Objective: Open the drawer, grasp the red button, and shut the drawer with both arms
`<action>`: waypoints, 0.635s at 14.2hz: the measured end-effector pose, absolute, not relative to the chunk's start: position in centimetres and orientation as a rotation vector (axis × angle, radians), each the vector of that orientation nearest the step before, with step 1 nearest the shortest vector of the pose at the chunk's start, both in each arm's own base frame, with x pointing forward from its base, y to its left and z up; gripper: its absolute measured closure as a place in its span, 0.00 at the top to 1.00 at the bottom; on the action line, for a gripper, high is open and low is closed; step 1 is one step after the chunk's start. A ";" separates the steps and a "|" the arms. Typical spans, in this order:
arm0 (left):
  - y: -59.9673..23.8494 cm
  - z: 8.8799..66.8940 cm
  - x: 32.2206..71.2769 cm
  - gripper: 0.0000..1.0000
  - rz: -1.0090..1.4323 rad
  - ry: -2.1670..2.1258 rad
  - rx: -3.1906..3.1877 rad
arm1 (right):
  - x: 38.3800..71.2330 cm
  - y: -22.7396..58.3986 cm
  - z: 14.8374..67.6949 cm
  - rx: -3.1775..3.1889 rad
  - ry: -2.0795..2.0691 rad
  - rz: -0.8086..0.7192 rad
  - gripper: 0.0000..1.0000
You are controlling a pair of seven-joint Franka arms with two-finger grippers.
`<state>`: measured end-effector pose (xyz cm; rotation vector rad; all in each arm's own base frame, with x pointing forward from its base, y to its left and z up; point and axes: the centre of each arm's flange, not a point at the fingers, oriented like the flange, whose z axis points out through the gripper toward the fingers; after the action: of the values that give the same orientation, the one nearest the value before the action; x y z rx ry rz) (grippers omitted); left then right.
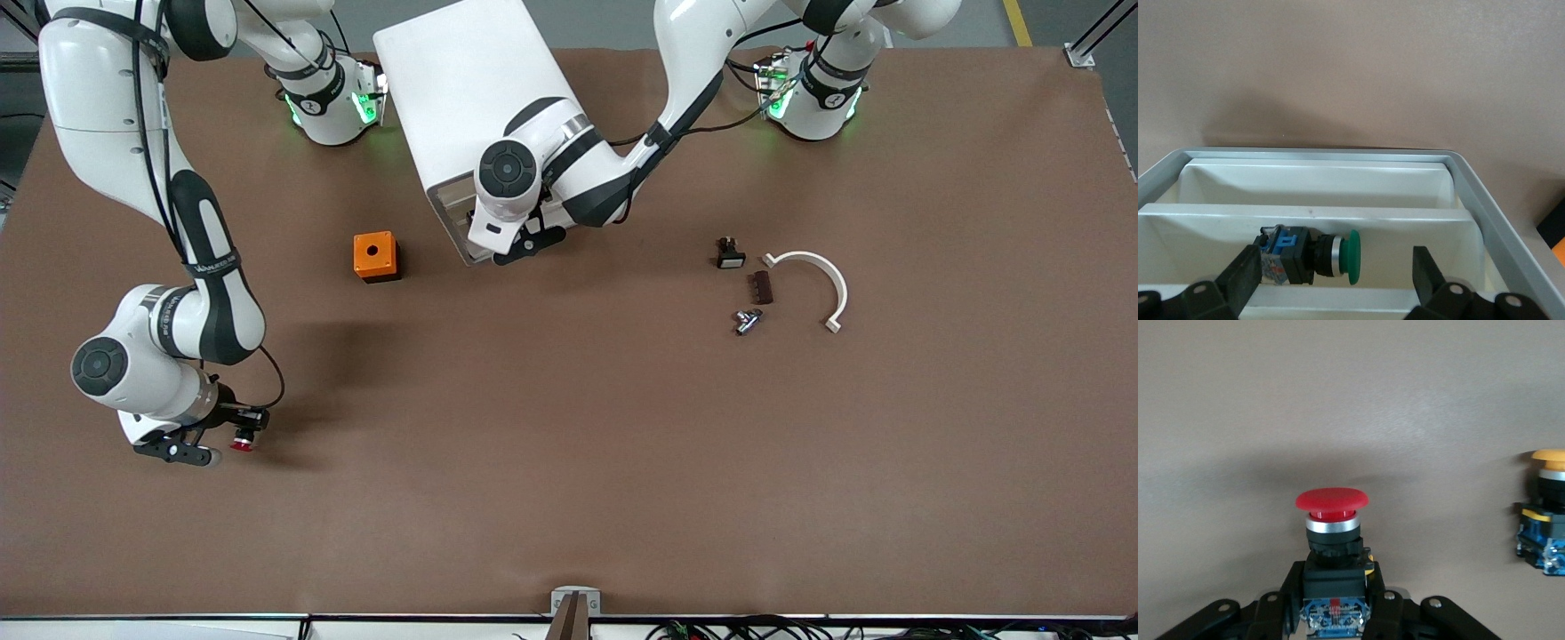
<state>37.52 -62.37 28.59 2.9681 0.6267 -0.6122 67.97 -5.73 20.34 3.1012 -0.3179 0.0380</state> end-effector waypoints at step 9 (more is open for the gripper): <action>-47.3 32.5 56.0 1.00 -0.125 0.890 3.007 | 68.0 -8.9 18.2 3.101 -0.232 0.004 0.41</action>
<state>56.01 -47.34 32.48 3.0071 0.8901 -0.1250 68.02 -8.95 18.21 3.1013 -0.2321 0.0044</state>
